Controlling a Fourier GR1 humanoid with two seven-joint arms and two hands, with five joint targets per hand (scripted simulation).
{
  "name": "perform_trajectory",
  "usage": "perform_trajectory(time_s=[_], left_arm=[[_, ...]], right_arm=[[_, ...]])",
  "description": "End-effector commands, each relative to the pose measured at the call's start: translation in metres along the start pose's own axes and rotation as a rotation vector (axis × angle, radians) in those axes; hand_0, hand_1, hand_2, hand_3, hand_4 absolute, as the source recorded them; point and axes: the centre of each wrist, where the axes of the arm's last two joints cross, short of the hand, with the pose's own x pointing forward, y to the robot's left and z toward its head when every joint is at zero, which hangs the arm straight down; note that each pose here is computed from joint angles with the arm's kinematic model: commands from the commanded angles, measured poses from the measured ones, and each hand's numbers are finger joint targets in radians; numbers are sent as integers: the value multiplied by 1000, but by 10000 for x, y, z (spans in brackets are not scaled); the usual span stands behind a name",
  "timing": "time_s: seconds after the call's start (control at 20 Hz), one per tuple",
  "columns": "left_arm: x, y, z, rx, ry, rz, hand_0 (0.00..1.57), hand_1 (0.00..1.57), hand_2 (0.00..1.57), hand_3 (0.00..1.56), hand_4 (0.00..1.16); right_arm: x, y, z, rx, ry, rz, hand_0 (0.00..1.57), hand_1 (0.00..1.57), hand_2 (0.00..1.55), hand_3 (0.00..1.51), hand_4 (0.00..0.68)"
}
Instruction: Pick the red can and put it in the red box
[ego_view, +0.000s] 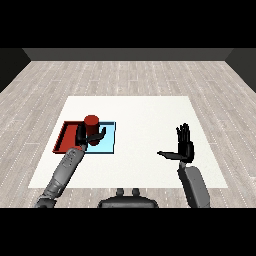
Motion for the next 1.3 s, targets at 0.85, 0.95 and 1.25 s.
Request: perform_trajectory(time_s=[0.85,0.95,1.25], left_arm=[[-1429,1090,-222,205,569,-406,1395,1395,1435,1432,1046],[-1520,1049,-147,207,643,-433,1005,1005,1064,1208,939],[-1554,1047,-166,210,778,-458,798,798,749,0,709]], right_arm=[[-295,-132,126,7,-36,64,0,0,0,0,0],[-180,-32,162,12,-59,29,0,0,0,0,0],[-77,-65,45,23,-77,54,0,0,0,0,0]])
